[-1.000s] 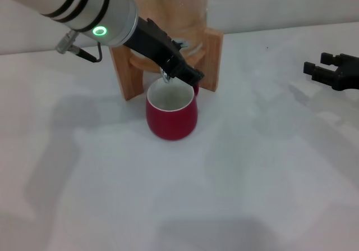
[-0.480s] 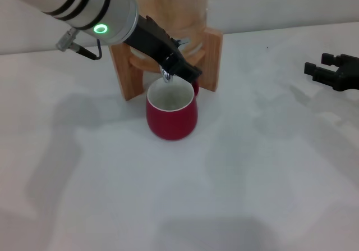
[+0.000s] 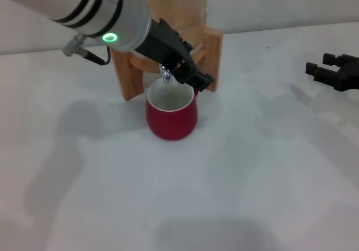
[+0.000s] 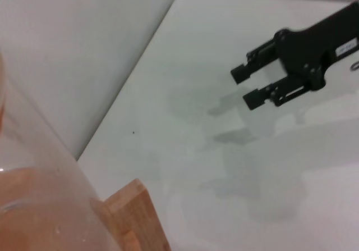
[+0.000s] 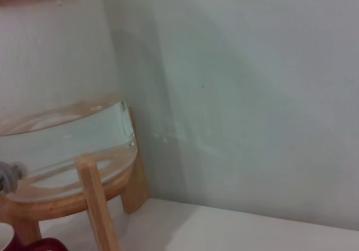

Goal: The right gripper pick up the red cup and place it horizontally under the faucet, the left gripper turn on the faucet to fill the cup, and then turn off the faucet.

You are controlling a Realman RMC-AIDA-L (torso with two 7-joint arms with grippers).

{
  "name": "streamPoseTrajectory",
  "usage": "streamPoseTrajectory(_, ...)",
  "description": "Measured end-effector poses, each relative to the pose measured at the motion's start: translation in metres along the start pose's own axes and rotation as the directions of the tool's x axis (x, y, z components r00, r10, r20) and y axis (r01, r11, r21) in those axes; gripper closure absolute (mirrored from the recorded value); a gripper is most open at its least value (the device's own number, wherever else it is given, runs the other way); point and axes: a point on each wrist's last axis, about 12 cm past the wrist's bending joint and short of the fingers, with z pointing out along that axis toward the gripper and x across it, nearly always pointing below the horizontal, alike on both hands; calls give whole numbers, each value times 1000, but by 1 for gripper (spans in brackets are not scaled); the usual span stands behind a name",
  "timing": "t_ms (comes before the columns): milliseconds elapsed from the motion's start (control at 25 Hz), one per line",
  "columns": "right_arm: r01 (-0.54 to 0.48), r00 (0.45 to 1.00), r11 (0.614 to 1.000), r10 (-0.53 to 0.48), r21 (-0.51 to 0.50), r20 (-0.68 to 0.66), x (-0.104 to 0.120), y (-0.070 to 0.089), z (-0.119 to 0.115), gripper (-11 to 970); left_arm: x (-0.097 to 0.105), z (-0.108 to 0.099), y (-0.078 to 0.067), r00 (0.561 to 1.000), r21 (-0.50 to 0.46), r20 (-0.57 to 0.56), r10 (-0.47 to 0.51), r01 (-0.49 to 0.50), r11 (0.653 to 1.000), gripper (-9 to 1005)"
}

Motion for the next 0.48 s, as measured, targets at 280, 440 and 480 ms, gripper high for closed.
streamPoseTrajectory(280,-9,1000,1000,9,17,0,3,-2,-4,383,22,-41,-18,980,-33,197,-39,47,998,212)
streamPoseTrajectory(440,-21,1000,999,21,24,14,3,-3,-7,383,49,-74,-17,923,-52,357,-148,177,983,212)
streamPoseTrajectory(480,-24,999,999,23,24,22,2,-3,-8,383,56,-82,-16,900,-35,396,-182,213,976,212)
